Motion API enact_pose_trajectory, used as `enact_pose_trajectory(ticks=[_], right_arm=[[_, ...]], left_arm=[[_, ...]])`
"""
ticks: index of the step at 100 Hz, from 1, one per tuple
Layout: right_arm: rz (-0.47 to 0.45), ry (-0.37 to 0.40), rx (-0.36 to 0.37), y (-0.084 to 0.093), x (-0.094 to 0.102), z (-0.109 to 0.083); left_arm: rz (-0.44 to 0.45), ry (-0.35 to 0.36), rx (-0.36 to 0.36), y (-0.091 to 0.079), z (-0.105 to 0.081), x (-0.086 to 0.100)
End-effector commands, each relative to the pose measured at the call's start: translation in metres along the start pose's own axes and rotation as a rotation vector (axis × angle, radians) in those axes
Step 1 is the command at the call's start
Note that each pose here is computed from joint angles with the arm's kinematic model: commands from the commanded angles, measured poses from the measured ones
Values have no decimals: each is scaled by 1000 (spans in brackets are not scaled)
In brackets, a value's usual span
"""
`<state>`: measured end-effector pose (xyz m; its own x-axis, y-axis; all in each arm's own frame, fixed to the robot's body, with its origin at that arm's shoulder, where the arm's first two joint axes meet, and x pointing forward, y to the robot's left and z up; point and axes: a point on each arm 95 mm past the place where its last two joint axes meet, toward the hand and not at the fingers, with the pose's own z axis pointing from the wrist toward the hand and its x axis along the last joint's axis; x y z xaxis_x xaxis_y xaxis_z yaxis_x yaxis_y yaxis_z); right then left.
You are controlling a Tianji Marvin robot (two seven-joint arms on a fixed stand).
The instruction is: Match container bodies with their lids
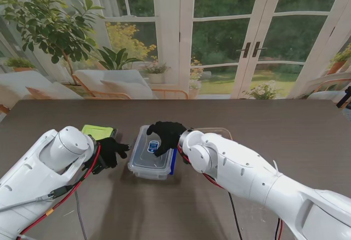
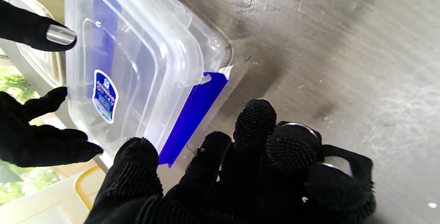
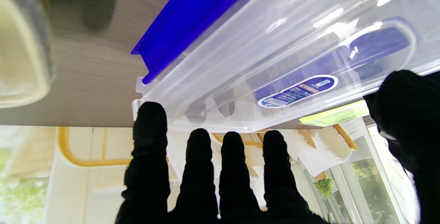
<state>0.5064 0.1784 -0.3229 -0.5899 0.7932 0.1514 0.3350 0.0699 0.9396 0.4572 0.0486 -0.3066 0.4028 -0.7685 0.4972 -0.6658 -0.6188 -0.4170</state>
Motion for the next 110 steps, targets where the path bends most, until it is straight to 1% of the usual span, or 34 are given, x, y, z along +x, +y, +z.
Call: enact_pose_trajectory(ticks=[1,10,23,37,58,76,90,110], right_arm=[[7,16,42,-19,9,-3],[6,19,27,-15,11,-5],[5,21,7,-12,13,-7],[2,21,-6,-11,14,-11],[-9,26,-27,-9,17,-13],[-13,30,-20,-10,17,-11],[-11,28,-10,-13,16,-10],[-7,28,-5,-14,15,-10]], left_arm=[[-12,-10,-23,10,2,-4],[-54,-19,-17,15,5,-8],[-144,-18,-42,23,9,-10],[-206,-12,-52,29,14,-12],[-236,-30,-60,29,20,-13],[-318,-36,-71,31,26,-15],[-415,-29,-74,32,28,-16],[-491,-34,-85,30,30,-18]])
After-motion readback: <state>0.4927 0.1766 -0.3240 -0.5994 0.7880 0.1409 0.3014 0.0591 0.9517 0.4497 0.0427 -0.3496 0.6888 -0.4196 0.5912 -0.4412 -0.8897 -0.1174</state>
